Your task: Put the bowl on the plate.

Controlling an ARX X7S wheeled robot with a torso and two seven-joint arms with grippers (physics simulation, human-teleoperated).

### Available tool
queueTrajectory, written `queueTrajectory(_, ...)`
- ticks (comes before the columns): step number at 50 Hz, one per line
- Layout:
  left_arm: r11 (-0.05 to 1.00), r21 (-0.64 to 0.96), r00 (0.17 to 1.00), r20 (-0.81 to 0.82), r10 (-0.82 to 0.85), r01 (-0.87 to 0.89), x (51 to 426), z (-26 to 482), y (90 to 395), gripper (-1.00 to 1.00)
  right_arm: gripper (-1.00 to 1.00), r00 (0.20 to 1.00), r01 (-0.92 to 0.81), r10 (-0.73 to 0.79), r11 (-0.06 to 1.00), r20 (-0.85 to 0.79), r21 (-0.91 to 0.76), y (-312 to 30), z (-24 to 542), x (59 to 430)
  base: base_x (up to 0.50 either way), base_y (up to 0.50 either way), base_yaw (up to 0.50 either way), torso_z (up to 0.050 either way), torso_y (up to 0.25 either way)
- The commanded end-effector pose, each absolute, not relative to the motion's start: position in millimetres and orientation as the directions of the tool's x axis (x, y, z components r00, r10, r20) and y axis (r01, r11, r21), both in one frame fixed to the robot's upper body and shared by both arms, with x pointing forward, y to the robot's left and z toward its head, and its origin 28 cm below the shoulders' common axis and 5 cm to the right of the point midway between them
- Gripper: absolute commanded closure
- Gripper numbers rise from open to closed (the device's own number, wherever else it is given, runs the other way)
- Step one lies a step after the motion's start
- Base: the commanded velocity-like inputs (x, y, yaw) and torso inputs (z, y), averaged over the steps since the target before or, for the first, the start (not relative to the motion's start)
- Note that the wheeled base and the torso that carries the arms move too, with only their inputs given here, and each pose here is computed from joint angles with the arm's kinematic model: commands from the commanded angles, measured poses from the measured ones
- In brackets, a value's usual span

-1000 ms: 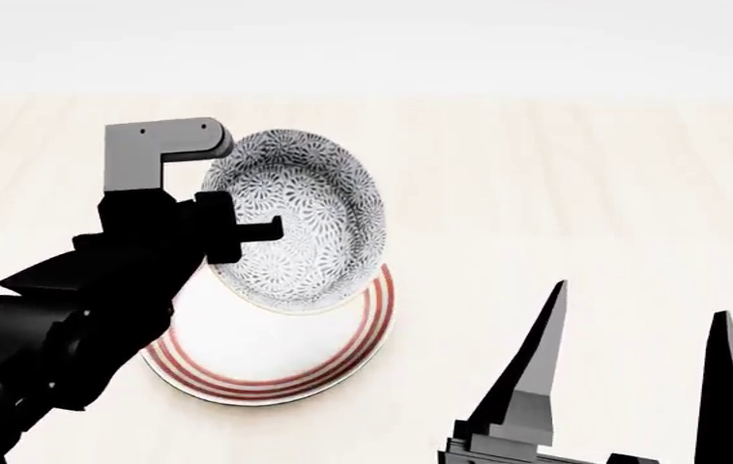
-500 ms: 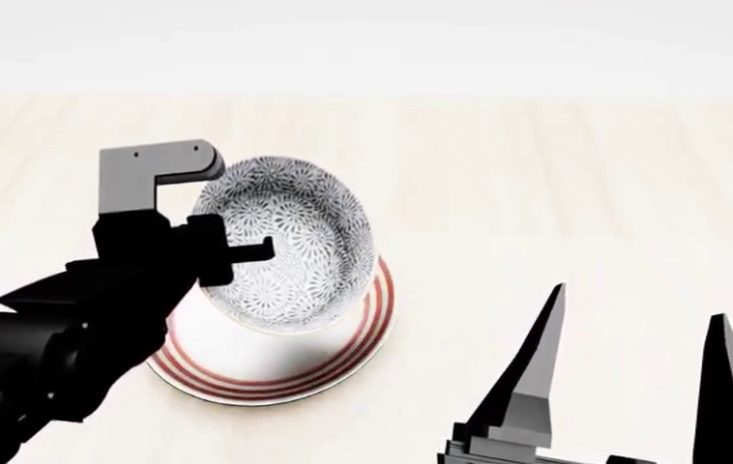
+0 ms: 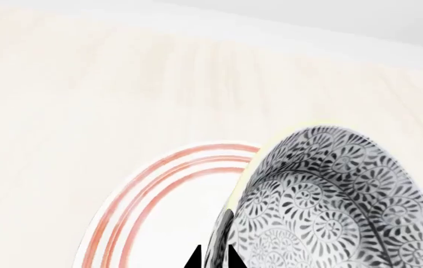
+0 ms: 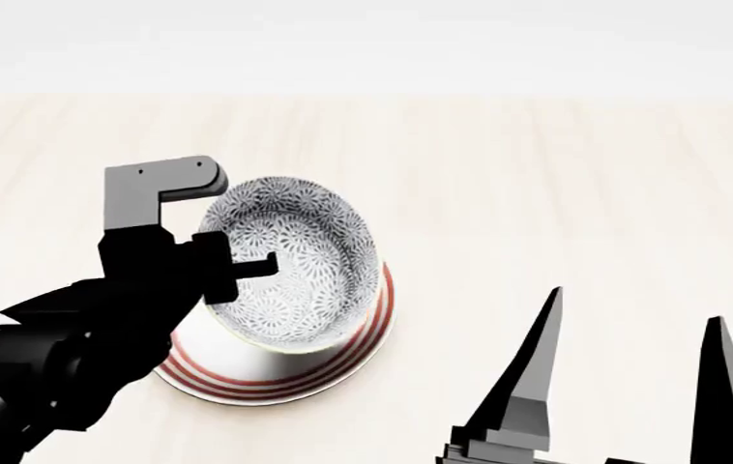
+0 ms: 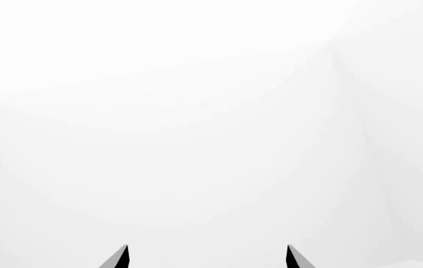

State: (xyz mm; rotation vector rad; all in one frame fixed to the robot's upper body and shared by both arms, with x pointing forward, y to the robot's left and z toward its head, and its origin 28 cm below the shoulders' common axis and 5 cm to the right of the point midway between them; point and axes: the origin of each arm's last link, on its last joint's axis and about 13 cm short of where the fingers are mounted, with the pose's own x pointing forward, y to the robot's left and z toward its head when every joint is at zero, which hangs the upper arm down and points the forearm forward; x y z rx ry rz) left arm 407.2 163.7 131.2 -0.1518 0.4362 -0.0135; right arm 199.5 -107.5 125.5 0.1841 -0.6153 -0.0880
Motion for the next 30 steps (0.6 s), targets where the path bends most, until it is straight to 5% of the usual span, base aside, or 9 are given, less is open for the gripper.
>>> queueTrajectory(1, 0.980, -0.200, 0.905, -0.418, -0.082, -0.003, 406.9, 133.1, 154.4, 1.00, -1.00, 0.803, 0.031, -0.135, 0.982, 0.580, 0.186, -108.5, 126.2, 199.6, 0.00, 0.00, 0.00, 0.000, 0.000)
queueTrajectory(30, 0.975, -0.217, 0.891, -0.451, -0.056, -0.048, 404.5, 124.4, 158.8, 1.00, -1.00, 0.808, 0.028, -0.130, 0.983, 0.575, 0.182, -107.7, 124.0, 198.9, 0.00, 0.00, 0.00, 0.000, 0.000)
